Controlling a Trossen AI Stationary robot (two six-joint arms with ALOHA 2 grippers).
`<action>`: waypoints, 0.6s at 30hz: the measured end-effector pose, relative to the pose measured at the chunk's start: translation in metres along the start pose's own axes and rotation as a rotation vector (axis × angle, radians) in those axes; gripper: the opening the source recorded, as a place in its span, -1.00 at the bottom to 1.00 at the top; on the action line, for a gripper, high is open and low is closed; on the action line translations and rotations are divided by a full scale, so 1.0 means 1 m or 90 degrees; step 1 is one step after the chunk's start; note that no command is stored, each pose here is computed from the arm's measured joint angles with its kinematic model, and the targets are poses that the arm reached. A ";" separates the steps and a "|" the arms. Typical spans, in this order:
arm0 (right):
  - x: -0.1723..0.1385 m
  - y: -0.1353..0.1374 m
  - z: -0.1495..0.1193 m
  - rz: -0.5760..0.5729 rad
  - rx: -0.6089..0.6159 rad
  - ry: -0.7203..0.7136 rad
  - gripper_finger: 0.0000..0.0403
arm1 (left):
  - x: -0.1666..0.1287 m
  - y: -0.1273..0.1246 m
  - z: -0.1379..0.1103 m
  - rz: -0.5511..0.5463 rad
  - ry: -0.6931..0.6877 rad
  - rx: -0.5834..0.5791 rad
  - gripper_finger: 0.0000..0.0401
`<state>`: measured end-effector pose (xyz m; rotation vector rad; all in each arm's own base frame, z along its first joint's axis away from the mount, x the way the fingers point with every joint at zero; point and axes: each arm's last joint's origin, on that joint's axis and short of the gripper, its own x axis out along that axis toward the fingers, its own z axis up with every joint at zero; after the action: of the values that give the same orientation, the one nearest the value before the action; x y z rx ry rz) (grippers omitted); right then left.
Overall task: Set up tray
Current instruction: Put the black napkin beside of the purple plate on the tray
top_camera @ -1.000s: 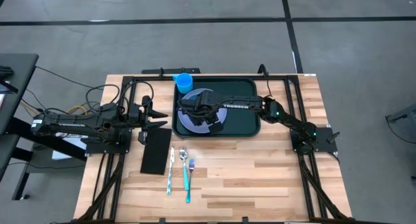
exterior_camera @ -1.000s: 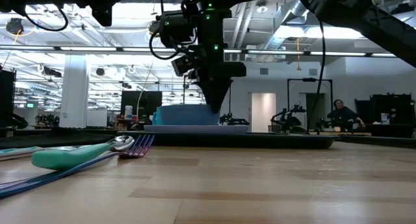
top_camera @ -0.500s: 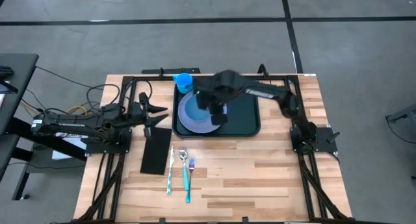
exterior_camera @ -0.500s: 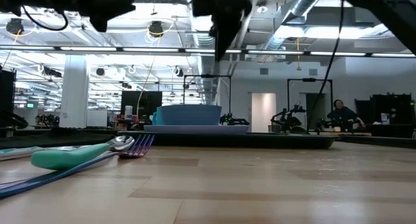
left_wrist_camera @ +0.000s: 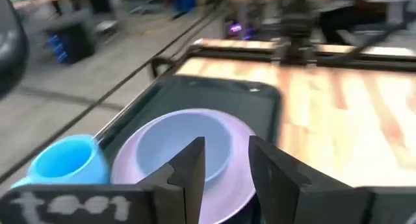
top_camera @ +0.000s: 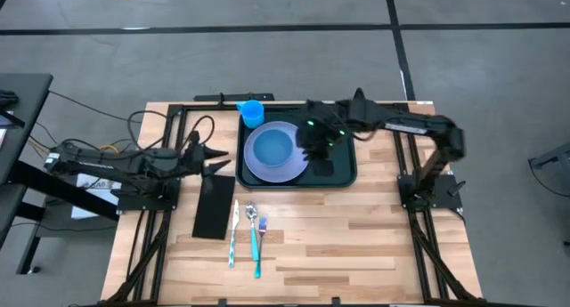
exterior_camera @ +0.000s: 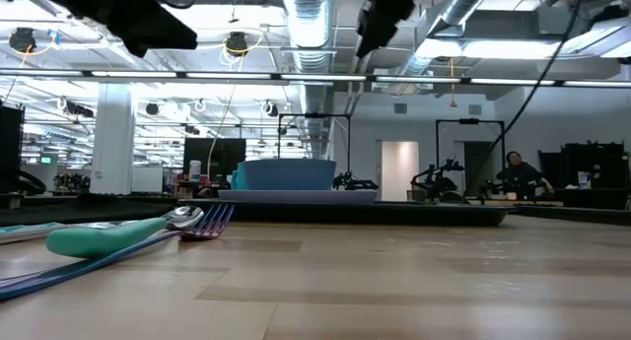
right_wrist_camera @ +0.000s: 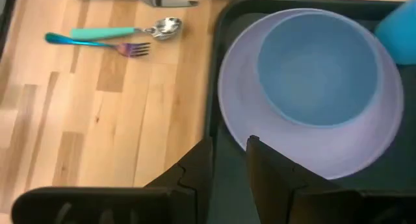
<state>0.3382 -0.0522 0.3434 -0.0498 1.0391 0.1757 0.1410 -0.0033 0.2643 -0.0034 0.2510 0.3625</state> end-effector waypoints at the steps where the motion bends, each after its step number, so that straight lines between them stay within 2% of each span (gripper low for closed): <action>1: 0.003 0.002 -0.009 0.000 0.001 -0.014 -0.57 | 0.002 -0.002 0.001 0.011 0.013 -0.004 -0.46; 8: 0.016 0.018 -0.077 -0.034 0.057 -0.184 -0.57 | 0.020 -0.030 0.001 -0.015 0.116 0.048 -0.53; 12: 0.020 0.031 -0.102 -0.034 0.085 -0.323 -0.57 | 0.021 -0.040 -0.004 -0.015 0.268 0.063 -0.60; 18: 0.025 0.058 -0.121 -0.002 0.026 -0.453 -0.57 | 0.013 -0.049 -0.013 -0.019 0.527 0.005 -0.66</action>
<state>0.2376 -0.0071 0.2625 0.0475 0.3319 0.1512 0.1666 -0.0455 0.2462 -0.1519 1.0693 0.3149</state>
